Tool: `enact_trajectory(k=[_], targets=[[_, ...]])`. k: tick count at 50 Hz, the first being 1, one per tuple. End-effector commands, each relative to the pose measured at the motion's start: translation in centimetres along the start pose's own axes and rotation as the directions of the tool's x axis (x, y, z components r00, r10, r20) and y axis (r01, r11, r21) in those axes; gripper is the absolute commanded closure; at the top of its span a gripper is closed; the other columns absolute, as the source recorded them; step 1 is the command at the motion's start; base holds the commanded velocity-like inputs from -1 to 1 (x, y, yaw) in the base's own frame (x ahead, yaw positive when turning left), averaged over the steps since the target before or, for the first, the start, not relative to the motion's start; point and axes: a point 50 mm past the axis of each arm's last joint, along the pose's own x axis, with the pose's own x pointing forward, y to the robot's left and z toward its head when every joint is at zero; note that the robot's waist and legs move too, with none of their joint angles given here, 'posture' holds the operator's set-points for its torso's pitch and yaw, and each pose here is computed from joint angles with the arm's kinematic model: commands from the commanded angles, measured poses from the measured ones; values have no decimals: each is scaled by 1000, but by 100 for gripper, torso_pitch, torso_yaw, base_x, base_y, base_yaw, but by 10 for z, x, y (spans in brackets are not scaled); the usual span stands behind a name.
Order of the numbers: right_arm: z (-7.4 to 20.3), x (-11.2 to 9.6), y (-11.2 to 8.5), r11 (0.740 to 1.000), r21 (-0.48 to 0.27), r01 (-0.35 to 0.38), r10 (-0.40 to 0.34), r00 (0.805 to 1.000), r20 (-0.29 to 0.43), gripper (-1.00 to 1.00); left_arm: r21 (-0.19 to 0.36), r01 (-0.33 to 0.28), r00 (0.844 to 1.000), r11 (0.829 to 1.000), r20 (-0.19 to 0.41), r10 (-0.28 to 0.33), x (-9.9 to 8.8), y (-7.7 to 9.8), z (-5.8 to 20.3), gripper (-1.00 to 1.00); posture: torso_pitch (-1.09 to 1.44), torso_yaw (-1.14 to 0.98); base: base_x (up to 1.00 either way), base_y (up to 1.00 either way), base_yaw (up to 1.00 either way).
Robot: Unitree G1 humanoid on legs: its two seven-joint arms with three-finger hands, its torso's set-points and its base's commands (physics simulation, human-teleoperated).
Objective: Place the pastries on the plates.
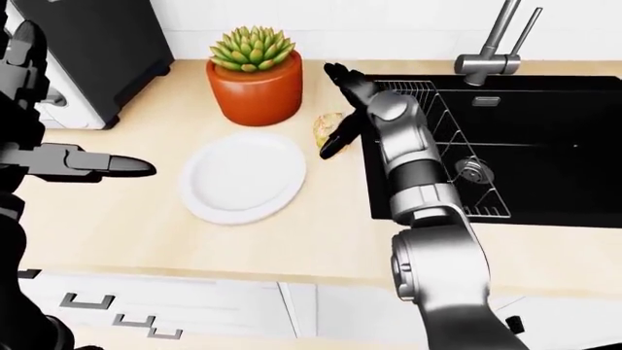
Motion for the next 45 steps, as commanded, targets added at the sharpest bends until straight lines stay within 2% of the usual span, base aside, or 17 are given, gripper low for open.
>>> enact_trajectory(k=[1,10,17,19,23,28,39,45], targets=[[24,-4,-13,998,-40,57,-54,995,89,-100,11,-29,998,1000,64,28,-1,5,11,-100,6,0,0,0,0],[18,-4,-7,996,-81,34,-28,997,73,-100,14,-31,998,999,61,30,-3,5,10,-100,6,0,0,0,0],[15,-2,-8,993,-106,55,-48,997,63,-100,17,-35,998,999,60,34,-3,6,10,-100,6,0,0,0,0],[13,-2,-10,988,-140,70,-64,997,45,-95,16,-32,998,999,62,31,-2,6,12,-100,6,0,0,0,0],[12,-2,-10,987,-144,68,-63,997,40,-68,18,-30,997,999,65,29,0,6,13,-100,6,0,0,0,0],[11,-3,-11,986,-151,71,-67,997,33,-47,19,-30,997,999,65,28,0,6,13,-100,6,0,0,0,0],[7,-3,-10,983,-171,64,-61,998,24,-25,24,-36,997,999,66,35,-3,8,14,-100,6,0,0,0,0],[8,-5,-11,981,-177,73,-68,997,35,-5,24,-41,997,999,66,39,-4,10,14,-100,6,0,0,0,0]])
